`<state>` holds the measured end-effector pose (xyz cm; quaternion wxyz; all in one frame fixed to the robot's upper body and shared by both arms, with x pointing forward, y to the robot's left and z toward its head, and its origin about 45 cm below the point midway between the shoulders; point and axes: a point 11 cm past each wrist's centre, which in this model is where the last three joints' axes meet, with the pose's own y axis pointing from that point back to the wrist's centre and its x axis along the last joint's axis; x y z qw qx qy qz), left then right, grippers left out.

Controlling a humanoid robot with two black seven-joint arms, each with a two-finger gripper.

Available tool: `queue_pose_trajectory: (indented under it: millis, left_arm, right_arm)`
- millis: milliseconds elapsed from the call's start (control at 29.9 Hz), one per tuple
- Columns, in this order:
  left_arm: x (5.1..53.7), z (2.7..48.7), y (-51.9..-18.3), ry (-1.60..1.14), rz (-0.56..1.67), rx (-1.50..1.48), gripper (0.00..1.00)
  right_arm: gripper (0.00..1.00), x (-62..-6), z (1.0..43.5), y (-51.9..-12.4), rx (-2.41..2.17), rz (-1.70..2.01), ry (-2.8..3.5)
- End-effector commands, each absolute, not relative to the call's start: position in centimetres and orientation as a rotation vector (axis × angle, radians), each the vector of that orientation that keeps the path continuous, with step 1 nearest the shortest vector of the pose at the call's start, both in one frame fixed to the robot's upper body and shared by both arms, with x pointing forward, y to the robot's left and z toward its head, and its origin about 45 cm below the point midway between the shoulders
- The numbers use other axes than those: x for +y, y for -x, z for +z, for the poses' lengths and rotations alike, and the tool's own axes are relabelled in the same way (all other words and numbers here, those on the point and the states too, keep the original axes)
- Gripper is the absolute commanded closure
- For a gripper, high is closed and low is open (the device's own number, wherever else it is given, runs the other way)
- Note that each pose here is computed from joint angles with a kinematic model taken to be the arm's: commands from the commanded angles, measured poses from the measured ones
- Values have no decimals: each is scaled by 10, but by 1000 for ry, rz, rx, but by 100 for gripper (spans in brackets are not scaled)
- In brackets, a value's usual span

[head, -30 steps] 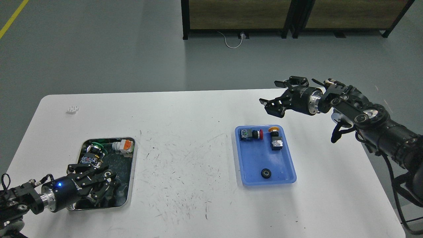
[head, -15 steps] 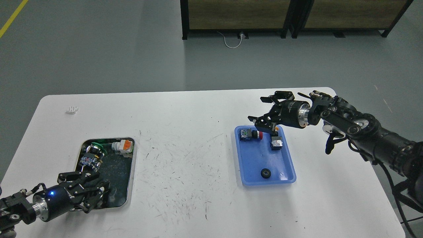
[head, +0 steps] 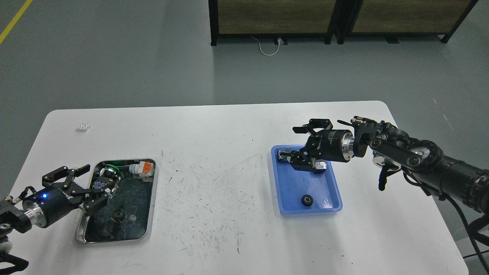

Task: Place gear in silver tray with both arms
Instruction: 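Grasp the remaining black gear in the blue tray with the right gripper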

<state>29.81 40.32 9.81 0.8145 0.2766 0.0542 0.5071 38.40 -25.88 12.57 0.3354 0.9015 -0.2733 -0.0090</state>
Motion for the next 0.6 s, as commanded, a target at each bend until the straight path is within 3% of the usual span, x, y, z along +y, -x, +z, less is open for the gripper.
queue_pose_trajectory:
  millis: [0, 568]
  left_arm:
    - [413, 112, -315, -587, 1122, 81, 3]
    - [417, 130, -332, -574, 1163, 53, 3]
  right_arm:
    - [2, -271, 119, -370, -673, -43, -2322]
    - [2, -318, 93, -321, -597, -162, -2213]
